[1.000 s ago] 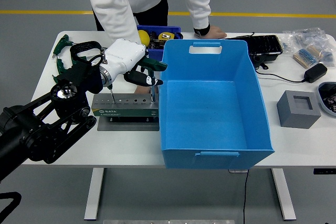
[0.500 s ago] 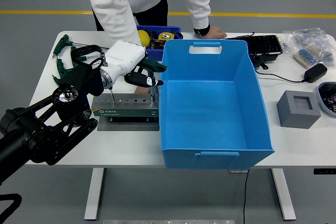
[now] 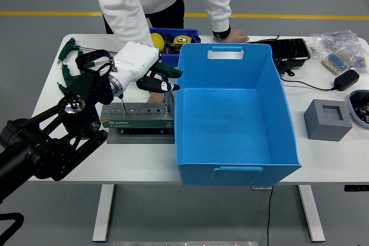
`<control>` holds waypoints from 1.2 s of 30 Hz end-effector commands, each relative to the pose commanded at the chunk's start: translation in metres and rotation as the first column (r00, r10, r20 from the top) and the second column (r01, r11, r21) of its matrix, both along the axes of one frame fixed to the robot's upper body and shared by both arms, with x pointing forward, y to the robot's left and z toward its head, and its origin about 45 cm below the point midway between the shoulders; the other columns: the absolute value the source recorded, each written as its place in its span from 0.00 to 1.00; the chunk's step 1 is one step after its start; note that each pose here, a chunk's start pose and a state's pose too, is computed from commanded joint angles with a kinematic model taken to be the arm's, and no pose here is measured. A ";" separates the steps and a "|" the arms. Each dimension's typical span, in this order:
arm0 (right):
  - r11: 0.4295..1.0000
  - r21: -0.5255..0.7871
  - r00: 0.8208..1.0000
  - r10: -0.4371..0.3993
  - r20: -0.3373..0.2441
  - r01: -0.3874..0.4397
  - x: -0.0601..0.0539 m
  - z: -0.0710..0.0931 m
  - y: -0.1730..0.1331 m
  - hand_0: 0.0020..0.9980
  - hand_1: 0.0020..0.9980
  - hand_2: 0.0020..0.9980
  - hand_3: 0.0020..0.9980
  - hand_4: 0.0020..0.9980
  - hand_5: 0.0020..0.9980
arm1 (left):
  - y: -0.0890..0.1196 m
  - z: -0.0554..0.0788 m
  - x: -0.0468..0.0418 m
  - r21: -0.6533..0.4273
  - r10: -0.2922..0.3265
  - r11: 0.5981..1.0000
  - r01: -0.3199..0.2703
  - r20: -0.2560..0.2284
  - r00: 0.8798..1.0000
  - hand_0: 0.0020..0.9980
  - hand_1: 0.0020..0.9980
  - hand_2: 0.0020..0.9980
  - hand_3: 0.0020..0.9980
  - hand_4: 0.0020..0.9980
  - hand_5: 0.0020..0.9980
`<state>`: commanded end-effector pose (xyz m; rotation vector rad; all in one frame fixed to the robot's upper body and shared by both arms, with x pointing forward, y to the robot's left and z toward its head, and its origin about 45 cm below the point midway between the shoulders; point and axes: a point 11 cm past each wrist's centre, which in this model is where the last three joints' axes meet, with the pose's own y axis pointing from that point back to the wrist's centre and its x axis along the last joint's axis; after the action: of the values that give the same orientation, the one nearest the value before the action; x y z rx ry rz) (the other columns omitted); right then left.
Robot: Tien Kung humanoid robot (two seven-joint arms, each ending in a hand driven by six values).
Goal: Lift tool from toolbox,place it in box,lift tool from toolbox,place it in box
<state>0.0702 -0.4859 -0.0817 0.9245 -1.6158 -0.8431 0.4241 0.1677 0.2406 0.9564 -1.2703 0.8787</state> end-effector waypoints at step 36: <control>1.000 0.000 1.000 0.000 -0.001 0.000 0.000 0.000 0.000 0.74 0.67 0.72 0.67 0.93 0.82 | 0.001 0.027 0.0002 -0.093 -0.002 0.996 0.018 0.172 0.985 0.33 0.00 0.02 0.02 0.92 0.96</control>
<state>0.0703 -0.4858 -0.0818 0.9238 -1.6155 -0.8435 0.4243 0.1685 0.2675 0.8130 -1.3656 1.0215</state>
